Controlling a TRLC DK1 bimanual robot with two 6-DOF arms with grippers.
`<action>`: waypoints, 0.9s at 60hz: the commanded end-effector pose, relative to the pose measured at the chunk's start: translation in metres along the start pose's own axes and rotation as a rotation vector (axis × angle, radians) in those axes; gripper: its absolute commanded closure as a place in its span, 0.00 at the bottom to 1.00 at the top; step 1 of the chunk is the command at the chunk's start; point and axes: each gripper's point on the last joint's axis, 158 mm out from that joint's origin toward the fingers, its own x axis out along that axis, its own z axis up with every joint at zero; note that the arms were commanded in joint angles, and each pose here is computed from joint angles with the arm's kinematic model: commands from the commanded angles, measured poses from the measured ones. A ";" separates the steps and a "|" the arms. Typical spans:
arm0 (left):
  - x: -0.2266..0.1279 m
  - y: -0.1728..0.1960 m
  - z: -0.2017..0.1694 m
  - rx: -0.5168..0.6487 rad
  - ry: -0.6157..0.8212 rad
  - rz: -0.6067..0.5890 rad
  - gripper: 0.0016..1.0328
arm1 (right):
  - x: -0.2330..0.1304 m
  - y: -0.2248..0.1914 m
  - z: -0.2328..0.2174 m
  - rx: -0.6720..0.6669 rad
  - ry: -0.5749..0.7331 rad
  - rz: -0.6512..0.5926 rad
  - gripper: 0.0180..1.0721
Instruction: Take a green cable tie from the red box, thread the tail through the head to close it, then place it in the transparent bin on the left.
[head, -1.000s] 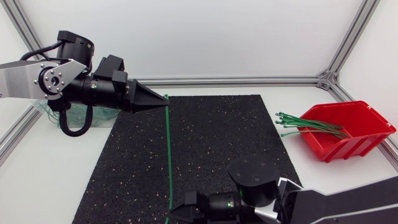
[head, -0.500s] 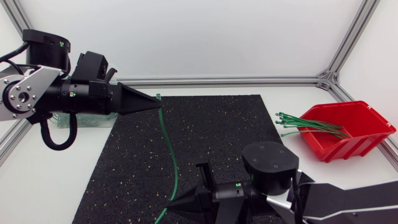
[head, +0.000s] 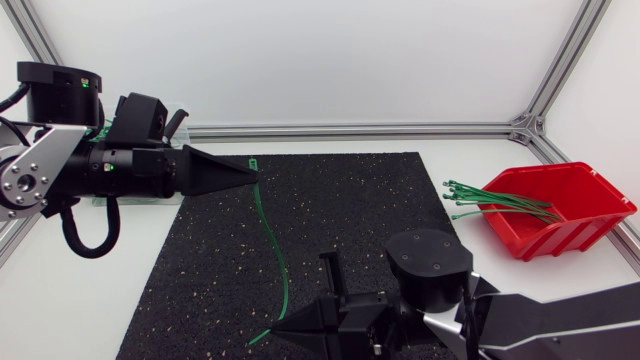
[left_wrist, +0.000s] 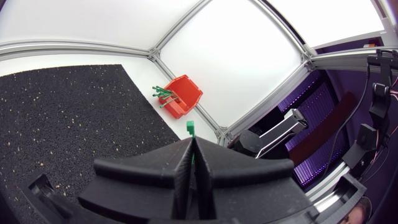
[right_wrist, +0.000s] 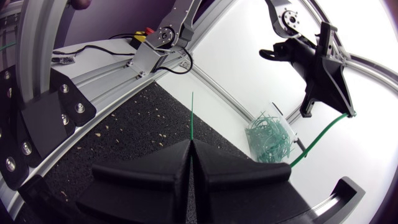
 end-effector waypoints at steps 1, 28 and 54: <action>0.001 0.000 -0.011 -0.025 0.008 -0.005 0.96 | 0.005 -0.005 -0.003 0.102 0.025 0.005 0.95; -0.008 -0.021 -0.013 0.030 -0.059 -0.027 0.96 | -0.015 -0.001 0.080 0.530 0.042 0.297 0.95; -0.006 -0.038 -0.019 0.061 -0.108 -0.063 0.96 | -0.050 -0.073 0.118 1.195 -0.082 0.326 0.95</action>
